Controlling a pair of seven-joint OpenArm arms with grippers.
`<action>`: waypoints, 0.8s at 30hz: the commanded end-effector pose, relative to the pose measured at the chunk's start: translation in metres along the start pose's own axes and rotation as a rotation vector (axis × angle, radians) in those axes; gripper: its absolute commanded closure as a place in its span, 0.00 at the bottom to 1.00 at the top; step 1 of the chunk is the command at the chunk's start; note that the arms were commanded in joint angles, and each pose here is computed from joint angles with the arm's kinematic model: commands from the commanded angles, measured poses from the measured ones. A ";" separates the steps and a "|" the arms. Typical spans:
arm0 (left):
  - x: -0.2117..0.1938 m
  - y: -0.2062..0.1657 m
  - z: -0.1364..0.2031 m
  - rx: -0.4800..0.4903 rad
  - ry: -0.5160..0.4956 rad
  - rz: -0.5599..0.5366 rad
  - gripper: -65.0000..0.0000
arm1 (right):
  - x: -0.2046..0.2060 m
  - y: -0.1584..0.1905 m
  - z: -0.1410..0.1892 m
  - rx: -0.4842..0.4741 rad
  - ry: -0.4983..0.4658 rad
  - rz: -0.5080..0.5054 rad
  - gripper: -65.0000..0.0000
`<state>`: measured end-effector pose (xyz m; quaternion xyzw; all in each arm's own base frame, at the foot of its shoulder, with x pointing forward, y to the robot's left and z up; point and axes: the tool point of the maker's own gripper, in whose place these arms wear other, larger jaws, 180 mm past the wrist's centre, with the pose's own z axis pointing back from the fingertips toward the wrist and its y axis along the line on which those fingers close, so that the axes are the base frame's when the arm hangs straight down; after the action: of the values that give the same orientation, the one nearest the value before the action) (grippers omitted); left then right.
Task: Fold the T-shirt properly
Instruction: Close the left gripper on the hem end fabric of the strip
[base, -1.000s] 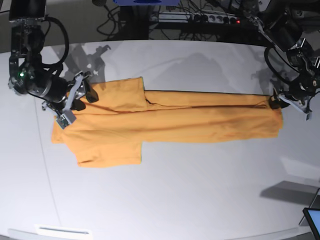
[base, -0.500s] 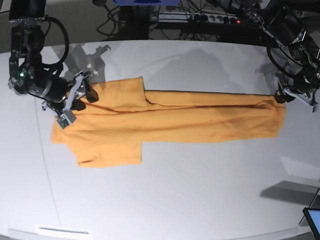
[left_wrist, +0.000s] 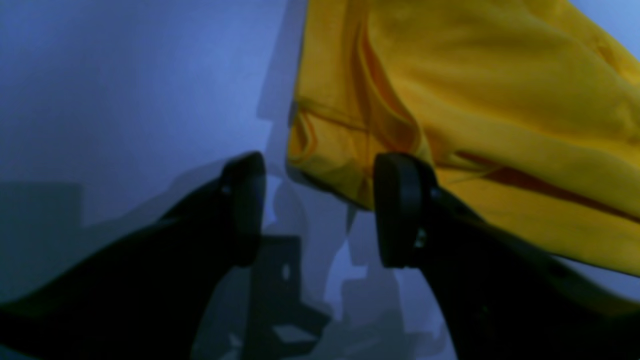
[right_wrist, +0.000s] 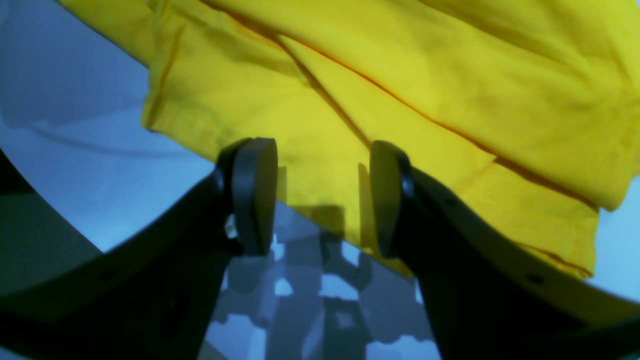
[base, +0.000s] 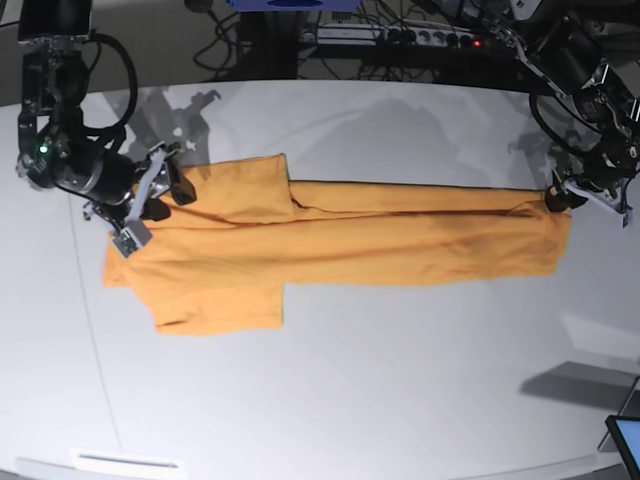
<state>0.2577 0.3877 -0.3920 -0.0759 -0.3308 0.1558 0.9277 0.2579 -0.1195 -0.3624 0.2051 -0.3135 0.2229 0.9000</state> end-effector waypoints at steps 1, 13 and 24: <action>0.003 0.002 0.002 0.002 0.007 -0.009 0.49 | 0.012 -0.001 0.005 0.000 -0.038 0.016 0.56; -0.004 0.002 0.000 -0.003 -0.012 0.006 0.14 | 0.012 -0.006 0.007 -0.010 -0.032 0.026 0.56; -0.006 0.004 0.000 0.004 -0.005 0.007 0.02 | 0.011 -0.007 0.007 -0.011 -0.031 0.027 0.56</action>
<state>0.2628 0.3849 -0.3894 -0.0899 -0.3666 0.1616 0.9118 0.2581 -0.1256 -0.3623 0.1970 -0.3114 0.2275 0.9014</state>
